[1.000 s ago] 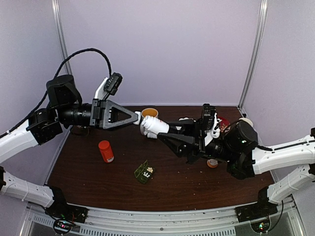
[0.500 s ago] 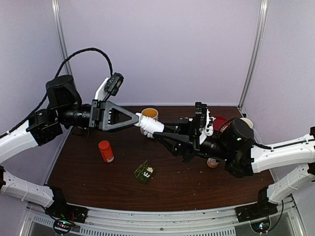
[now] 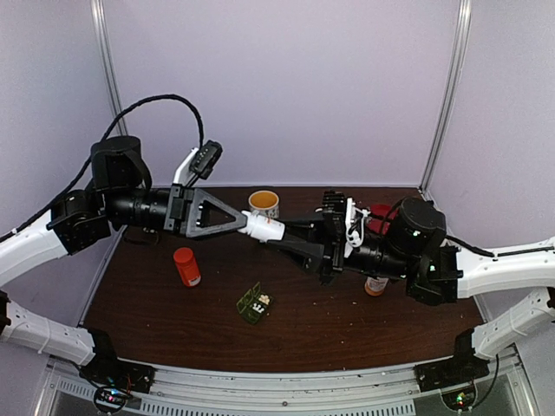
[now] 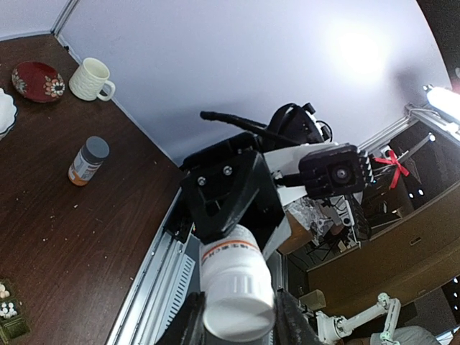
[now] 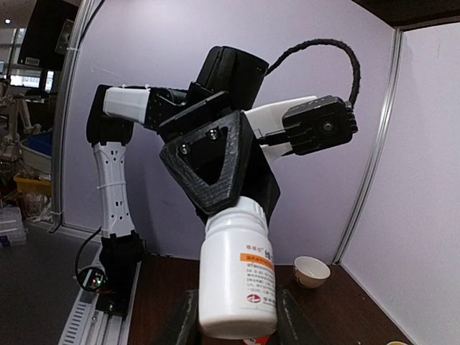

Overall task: Sort the pills into containers
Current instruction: Screw the lid of the pill bottle onto the pill bottle.

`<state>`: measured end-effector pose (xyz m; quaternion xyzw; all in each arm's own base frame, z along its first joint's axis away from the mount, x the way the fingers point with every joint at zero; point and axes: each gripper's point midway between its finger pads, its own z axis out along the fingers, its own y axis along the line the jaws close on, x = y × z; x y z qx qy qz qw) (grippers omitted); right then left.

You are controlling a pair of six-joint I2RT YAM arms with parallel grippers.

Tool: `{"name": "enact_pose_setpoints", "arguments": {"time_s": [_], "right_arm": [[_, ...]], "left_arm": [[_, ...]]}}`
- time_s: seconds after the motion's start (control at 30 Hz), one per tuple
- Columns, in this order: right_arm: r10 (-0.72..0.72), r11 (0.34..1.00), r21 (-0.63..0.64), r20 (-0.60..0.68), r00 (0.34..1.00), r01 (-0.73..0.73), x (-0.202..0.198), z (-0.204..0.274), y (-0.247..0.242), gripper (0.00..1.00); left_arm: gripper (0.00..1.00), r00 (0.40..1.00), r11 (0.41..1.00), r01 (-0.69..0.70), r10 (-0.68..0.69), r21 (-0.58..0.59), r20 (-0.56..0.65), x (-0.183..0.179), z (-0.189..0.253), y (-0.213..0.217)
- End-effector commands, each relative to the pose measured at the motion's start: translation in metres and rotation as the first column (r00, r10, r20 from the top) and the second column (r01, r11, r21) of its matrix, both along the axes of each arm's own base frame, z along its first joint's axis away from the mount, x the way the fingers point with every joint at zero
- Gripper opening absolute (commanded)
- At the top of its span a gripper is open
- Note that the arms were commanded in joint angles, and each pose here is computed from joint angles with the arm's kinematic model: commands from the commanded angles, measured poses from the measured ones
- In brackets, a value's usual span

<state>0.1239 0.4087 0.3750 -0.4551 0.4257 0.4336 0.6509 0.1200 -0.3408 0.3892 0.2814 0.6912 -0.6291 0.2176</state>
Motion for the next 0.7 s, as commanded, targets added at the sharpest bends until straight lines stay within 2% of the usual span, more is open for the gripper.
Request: {"name": "enact_pose_setpoints", "arguments": {"time_s": [0.0, 0.2, 0.37, 0.57, 0.67], "right_arm": [[-0.073, 0.984, -0.149, 0.155, 0.985, 0.096, 0.006, -0.011, -0.001, 0.0], [-0.165, 0.945, -0.205, 0.371, 0.914, 0.253, 0.009, -0.015, -0.006, 0.0], [-0.238, 0.923, -0.161, 0.472, 0.849, 0.348, 0.01, -0.01, -0.006, 0.0], [-0.299, 0.915, -0.101, 0.479, 0.825, 0.391, 0.009, -0.001, -0.004, 0.0], [-0.279, 0.934, -0.115, 0.36, 0.89, 0.339, 0.008, 0.004, 0.0, 0.0]], "left_arm": [[0.29, 1.0, 0.999, 0.006, -0.005, 0.051, -0.024, 0.001, -0.01, -0.005], [0.29, 0.998, 0.998, -0.001, 0.005, 0.062, -0.064, 0.003, -0.013, -0.007], [0.28, 0.995, 0.998, 0.001, 0.006, 0.067, -0.101, 0.005, -0.016, -0.011], [0.27, 0.995, 1.0, -0.001, 0.004, 0.028, -0.102, 0.005, -0.007, -0.012], [0.27, 0.999, 0.998, -0.012, 0.015, 0.055, -0.048, 0.007, -0.01, -0.009]]}}
